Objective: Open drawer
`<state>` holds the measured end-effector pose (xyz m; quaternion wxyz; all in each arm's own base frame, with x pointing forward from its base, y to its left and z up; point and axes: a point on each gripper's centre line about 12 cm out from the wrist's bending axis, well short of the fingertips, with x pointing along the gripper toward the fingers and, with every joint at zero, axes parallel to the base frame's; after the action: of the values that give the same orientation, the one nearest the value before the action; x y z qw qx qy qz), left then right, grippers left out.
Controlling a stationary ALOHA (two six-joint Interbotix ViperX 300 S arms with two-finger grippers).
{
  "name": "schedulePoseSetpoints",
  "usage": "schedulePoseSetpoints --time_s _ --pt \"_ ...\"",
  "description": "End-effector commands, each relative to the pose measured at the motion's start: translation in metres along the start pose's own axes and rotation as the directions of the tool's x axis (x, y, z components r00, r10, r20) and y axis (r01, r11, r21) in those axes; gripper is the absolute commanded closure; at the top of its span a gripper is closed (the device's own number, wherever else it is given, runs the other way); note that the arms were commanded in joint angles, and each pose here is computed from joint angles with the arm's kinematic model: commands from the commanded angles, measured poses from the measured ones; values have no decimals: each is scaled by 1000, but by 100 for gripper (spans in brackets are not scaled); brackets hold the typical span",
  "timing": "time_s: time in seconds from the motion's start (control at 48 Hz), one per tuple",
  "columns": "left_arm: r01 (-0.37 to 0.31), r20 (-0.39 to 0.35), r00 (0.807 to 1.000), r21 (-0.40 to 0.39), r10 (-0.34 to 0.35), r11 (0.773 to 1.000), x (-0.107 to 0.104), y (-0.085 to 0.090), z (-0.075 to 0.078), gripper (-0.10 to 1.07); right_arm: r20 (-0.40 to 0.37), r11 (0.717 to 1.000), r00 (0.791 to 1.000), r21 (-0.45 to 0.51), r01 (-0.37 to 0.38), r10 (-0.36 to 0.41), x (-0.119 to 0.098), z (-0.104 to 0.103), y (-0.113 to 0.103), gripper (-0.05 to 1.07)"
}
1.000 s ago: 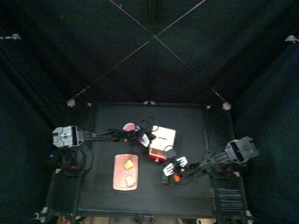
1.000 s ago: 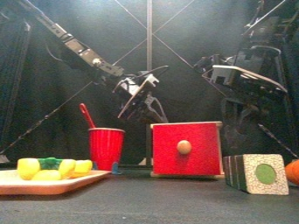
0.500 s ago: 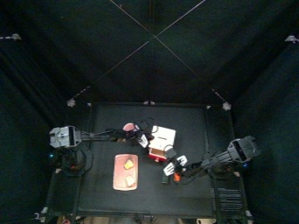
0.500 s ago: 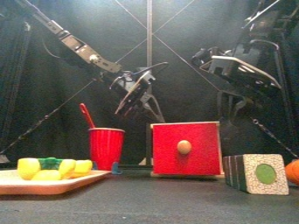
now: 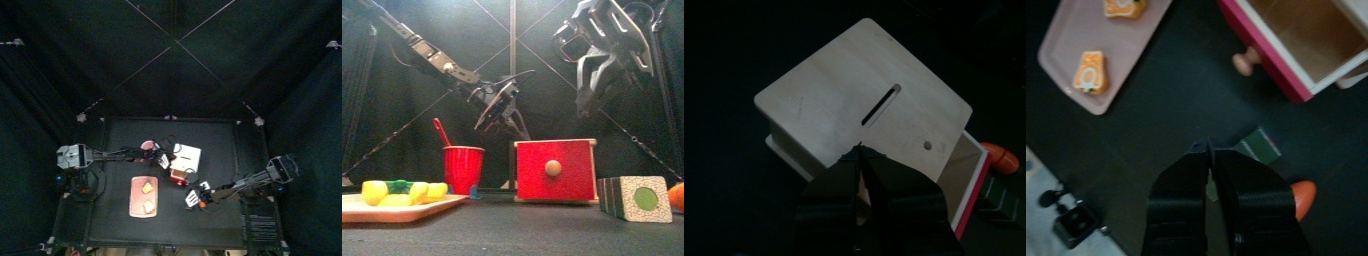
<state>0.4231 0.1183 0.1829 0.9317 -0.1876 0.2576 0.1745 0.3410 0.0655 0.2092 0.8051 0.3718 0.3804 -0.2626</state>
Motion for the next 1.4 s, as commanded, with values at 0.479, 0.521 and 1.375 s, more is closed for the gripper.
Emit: schedulePoseSetpoints --time_s 0.479,0.521,1.375 --pt "5 29 1000 146 -10 989 -13 -3 14 48 60 915 978 368 163 -199 -28 20 26 31" --pt "7 32 999 147 -12 989 -13 -4 14 48 99 913 973 377 158 -210 -22 17 29 29" --pt "26 96 994 177 -43 984 -45 -6 11 48 255 919 937 372 131 -237 6 2 37 24"
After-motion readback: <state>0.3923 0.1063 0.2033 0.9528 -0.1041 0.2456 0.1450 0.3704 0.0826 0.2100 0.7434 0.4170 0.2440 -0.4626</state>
